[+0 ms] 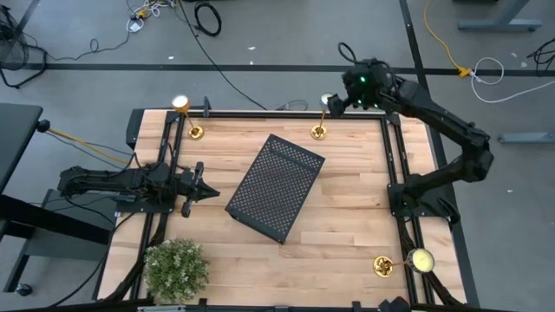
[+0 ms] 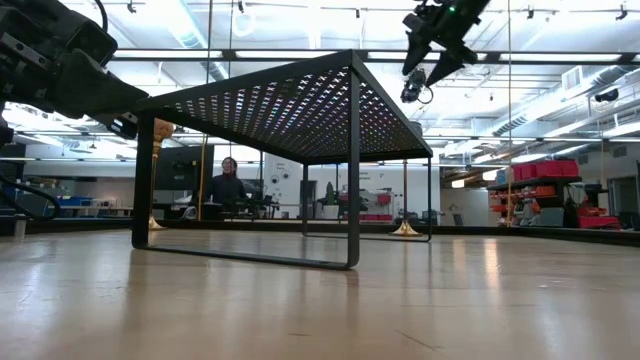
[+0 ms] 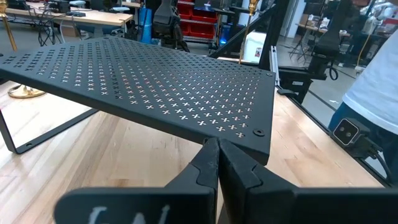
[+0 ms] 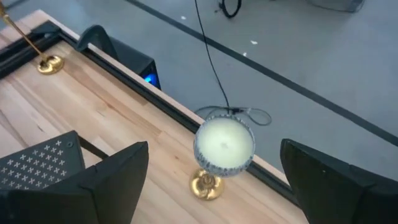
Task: Stock candles on shelf
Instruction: Put the blue scented candle on the shelf
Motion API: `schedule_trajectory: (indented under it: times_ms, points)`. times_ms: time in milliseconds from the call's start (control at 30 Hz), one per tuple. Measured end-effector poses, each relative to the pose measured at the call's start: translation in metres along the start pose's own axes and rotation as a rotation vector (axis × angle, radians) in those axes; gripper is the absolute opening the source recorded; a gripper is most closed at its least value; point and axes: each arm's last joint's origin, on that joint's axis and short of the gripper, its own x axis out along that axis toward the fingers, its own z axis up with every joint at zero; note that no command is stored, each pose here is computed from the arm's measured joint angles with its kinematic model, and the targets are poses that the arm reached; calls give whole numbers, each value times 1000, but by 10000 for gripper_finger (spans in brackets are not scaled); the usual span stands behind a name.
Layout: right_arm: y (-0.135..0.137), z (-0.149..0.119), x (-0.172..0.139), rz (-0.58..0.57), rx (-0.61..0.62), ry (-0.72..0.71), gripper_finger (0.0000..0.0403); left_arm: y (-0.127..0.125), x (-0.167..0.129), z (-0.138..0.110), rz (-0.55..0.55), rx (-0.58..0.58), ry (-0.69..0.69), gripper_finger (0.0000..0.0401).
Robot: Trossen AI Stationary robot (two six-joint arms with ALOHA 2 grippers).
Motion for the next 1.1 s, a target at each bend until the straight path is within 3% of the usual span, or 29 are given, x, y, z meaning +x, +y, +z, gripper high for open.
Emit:
schedule_trajectory:
  times_ms: [367,733,1100]
  points:
    - [8,25,24,-29,-19,110,364,0,0,0,0,0,0,14]
    - [10,15,49,-132,-53,239,364,0,0,0,0,0,0,14]
    - [11,16,56,-129,-78,231,364,0,0,0,0,0,0,14]
